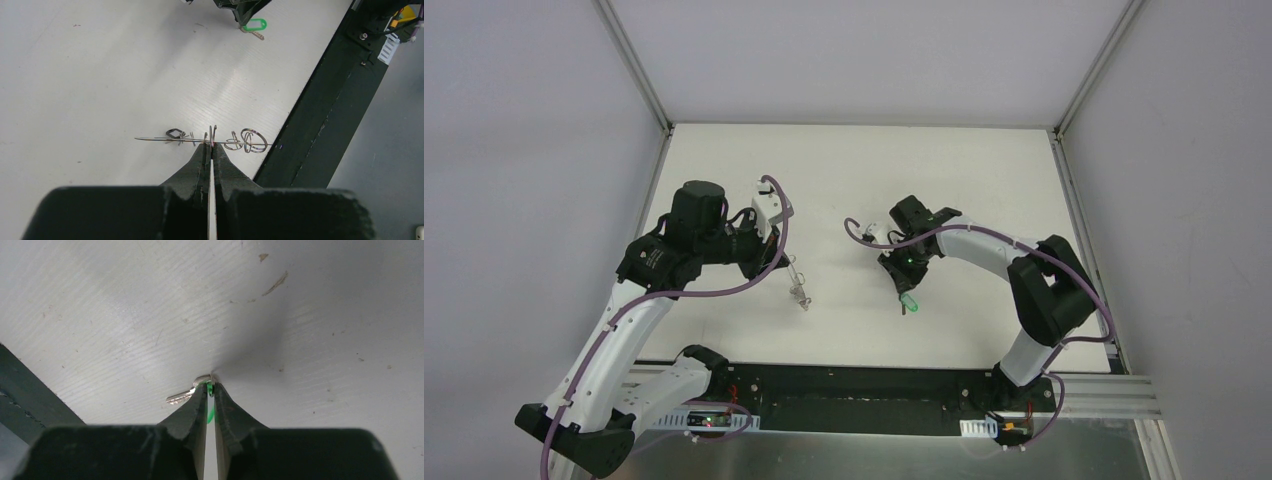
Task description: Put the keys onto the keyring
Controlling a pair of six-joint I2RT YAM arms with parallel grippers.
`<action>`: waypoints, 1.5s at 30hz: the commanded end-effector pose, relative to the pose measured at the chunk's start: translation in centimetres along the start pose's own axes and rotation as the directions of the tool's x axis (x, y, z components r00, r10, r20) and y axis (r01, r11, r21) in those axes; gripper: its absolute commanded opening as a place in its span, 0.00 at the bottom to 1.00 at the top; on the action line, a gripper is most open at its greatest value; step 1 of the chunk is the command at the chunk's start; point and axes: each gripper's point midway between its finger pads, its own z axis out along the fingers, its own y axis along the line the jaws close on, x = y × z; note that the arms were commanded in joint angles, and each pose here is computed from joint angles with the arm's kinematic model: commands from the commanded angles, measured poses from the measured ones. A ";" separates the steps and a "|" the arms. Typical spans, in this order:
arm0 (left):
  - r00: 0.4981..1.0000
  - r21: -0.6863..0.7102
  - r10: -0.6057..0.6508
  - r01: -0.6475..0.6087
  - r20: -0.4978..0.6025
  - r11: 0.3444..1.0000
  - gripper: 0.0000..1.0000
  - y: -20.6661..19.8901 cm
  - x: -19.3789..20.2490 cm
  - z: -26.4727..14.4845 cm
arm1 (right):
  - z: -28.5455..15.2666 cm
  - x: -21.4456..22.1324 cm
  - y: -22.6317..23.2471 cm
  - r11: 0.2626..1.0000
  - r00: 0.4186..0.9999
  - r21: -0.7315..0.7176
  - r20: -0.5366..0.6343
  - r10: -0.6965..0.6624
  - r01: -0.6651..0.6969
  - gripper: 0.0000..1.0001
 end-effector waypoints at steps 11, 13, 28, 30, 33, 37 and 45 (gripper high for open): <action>0.998 0.006 0.033 -0.033 0.045 0.999 0.00 0.0 -0.9 -0.1 | -1.4 -0.6 1.4 0.998 0.999 -0.057 0.037 0.019 -0.017 0.14; 0.998 0.006 0.034 -0.034 0.045 0.999 0.00 0.0 -0.9 -0.1 | -1.3 -0.5 1.2 0.999 0.999 -0.049 0.036 0.018 -0.016 0.16; 0.999 0.002 0.033 -0.033 0.042 0.999 0.00 0.1 -1.0 -0.1 | -1.6 0.4 0.7 0.989 0.989 0.008 0.036 -0.146 0.146 0.37; 0.999 0.001 0.033 -0.033 0.041 0.999 0.00 0.1 -1.0 -0.1 | -1.4 0.6 0.6 0.985 0.985 0.017 0.020 -0.170 0.170 0.38; 0.999 0.001 0.032 -0.032 0.040 0.999 0.00 0.1 -1.0 -0.1 | -1.0 0.6 0.4 0.980 0.980 0.028 0.000 -0.199 0.199 0.38; 0.999 0.000 0.032 -0.032 0.038 0.999 0.00 0.2 -1.0 0.0 | -0.6 0.2 0.5 0.974 0.974 0.027 -0.009 -0.225 0.226 0.38; 0.999 -0.002 0.035 -0.035 0.041 0.999 0.00 0.1 -1.0 -0.2 | 0.0 0.3 0.7 0.969 0.968 0.010 -0.043 -0.248 0.248 0.39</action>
